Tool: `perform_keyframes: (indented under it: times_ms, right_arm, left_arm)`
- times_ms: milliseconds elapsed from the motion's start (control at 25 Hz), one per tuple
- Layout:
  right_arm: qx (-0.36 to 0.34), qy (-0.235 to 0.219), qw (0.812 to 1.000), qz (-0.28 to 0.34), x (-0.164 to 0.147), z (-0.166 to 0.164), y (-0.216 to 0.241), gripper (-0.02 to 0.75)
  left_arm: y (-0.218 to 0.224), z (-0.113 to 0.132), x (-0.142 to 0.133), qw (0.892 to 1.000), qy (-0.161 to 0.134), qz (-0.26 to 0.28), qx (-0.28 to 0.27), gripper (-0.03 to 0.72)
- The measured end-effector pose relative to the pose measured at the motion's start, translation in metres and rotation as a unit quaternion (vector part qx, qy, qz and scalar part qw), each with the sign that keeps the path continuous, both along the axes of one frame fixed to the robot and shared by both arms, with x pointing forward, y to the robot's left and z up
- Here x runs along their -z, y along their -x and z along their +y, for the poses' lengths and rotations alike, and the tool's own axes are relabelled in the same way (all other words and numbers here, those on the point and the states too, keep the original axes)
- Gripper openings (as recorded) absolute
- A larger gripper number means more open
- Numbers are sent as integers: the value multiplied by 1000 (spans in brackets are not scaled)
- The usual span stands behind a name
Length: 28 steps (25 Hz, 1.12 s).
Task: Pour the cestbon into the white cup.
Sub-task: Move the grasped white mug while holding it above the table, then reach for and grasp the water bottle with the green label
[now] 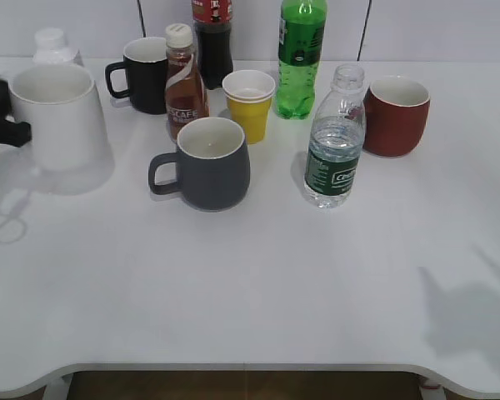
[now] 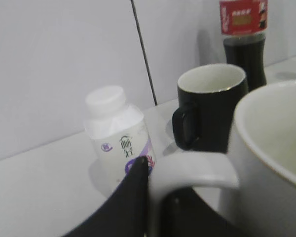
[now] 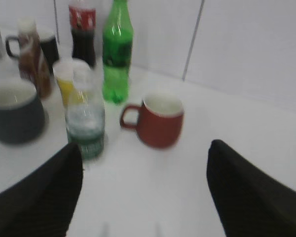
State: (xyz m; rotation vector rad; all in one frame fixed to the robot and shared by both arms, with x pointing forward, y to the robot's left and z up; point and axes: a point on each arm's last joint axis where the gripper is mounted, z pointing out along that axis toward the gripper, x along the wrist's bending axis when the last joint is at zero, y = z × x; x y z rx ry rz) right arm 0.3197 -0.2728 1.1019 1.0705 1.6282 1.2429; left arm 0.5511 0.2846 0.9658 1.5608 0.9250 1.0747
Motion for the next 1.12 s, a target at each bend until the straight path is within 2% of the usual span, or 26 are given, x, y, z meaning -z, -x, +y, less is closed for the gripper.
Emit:
perform_keyframes:
  times_ms: [200, 320, 440, 520, 640, 760, 840, 920, 1120]
  right_arm:
    - [33, -68, 997, -32, -3, 4, -46, 585]
    - [65, -86, 994, -26, 17, 3, -61, 564]
    - [47, -106, 993, -19, 42, 14, -59, 555]
    - [7, -119, 993, -23, 57, 26, -53, 554]
    - [-39, -102, 994, -6, 86, 43, -50, 554]
    - [-37, -76, 996, 26, 111, 54, -63, 554]
    - [-37, -64, 997, 15, 119, 62, -74, 563]
    - [-42, -61, 997, 3, 124, 72, -87, 587]
    - [-36, -61, 996, 48, 152, 101, -128, 605]
  left_arm:
    - [19, -1, -15, 1000, -3, -19, 2, 31]
    - [26, -1, -21, 1000, -4, -26, 2, 31]
    - [28, -2, -22, 1000, -7, -26, 2, 31]
    - [28, -2, -22, 1000, -7, -25, 2, 31]
    - [28, -2, -22, 1000, -8, -24, 4, 31]
    - [29, -4, -21, 999, -16, -23, 17, 31]
    - [30, -6, -21, 999, -23, -22, 29, 31]
    - [31, -8, -21, 999, -19, -19, 37, 31]
    - [34, -8, -31, 999, -12, -32, 40, 31]
